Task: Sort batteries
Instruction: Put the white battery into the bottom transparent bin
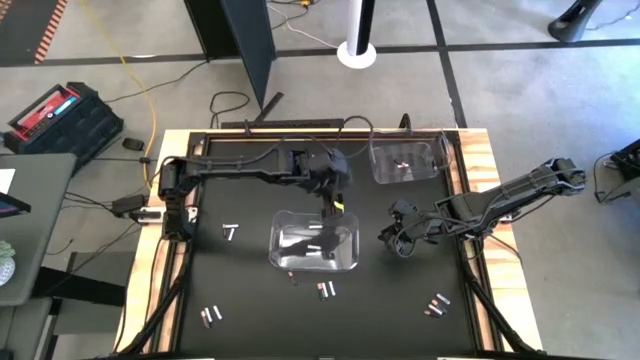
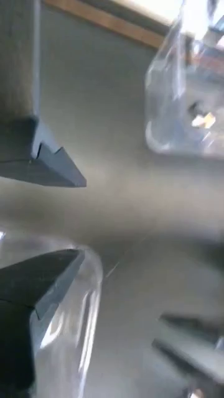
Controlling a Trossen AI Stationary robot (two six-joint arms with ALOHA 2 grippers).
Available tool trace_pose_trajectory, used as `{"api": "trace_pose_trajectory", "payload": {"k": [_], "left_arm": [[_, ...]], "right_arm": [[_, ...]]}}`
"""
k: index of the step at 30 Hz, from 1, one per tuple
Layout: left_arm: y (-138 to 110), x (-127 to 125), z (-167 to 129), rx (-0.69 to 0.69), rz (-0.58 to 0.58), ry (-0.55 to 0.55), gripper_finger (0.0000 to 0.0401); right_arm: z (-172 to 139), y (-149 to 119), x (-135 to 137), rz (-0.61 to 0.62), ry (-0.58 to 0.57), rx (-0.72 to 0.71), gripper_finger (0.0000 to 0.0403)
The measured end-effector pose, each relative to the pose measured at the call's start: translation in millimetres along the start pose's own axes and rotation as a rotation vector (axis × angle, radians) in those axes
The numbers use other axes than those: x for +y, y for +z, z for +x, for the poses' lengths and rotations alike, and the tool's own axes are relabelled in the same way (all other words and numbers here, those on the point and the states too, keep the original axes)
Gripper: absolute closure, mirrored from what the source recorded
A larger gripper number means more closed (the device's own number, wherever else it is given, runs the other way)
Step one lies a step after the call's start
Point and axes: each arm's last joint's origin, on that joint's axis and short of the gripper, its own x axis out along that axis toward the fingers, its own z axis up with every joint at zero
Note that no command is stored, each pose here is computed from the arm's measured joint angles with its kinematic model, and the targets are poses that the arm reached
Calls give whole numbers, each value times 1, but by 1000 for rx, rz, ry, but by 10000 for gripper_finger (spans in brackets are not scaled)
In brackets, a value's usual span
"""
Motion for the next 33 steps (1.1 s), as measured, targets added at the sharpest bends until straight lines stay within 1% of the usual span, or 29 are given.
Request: {"api": "trace_pose_trajectory", "payload": {"k": [4,11,13,17,19,24,27,31,33], "left_arm": [[0,11,0,5,33,102,215],[-3,34,0,35,117,138,214],[-6,46,0,52,124,128,214],[-14,74,-1,70,103,28,214],[-19,90,-2,82,100,7,214],[-34,129,-7,139,129,33,214],[-40,149,-11,147,146,48,214],[-49,175,-17,102,137,-22,214],[-54,188,-21,95,138,-8,214]], "right_arm": [[0,0,0,36,-1,-1,275],[0,0,0,106,-6,-6,275],[0,1,-1,127,-7,-9,275],[0,1,-1,169,-9,-12,275],[0,1,-1,189,-10,-12,275],[0,0,-1,233,-12,-12,275],[0,0,-2,270,-21,-9,275],[0,-1,-3,325,-39,-2,275],[0,-1,-4,347,-43,0,275]]}}
